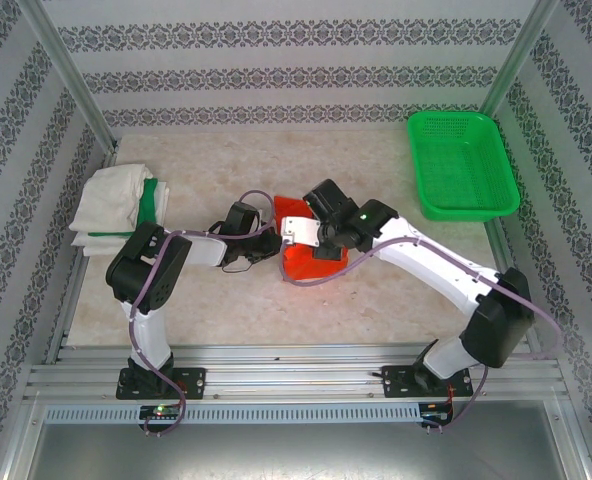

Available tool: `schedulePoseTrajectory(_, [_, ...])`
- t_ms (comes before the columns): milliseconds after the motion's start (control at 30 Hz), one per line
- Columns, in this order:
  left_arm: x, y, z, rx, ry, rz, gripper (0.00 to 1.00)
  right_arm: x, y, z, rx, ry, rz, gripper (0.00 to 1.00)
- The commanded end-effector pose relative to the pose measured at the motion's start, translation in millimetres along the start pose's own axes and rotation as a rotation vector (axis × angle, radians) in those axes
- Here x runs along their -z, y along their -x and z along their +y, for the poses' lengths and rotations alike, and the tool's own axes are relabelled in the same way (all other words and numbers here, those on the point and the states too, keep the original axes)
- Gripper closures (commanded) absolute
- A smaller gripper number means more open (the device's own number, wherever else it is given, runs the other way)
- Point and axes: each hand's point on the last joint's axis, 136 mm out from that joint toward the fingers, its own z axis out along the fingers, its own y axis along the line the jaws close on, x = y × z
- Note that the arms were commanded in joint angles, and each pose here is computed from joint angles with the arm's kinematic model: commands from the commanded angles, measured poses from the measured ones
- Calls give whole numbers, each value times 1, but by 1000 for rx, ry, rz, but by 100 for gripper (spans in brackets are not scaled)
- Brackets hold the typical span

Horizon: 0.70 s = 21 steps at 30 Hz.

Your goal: Fold and stack the t-shirts

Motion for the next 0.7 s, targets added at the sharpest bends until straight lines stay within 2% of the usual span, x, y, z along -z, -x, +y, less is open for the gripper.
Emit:
schedulePoseTrajectory(0, [-13, -34, 53, 66, 158, 91, 100, -3, 8, -22, 35, -29, -15, 100])
schedulePoseTrajectory(267, [-11, -32, 57, 79, 159, 90, 100, -19, 8, -36, 41, 41, 16, 100])
schedulePoseTrajectory(533, [-6, -30, 63, 85, 167, 77, 100, 5, 8, -10, 26, 135, -39, 100])
schedulePoseTrajectory(667, [-10, -29, 61, 85, 154, 82, 100, 8, 5, -6, 19, 131, -44, 100])
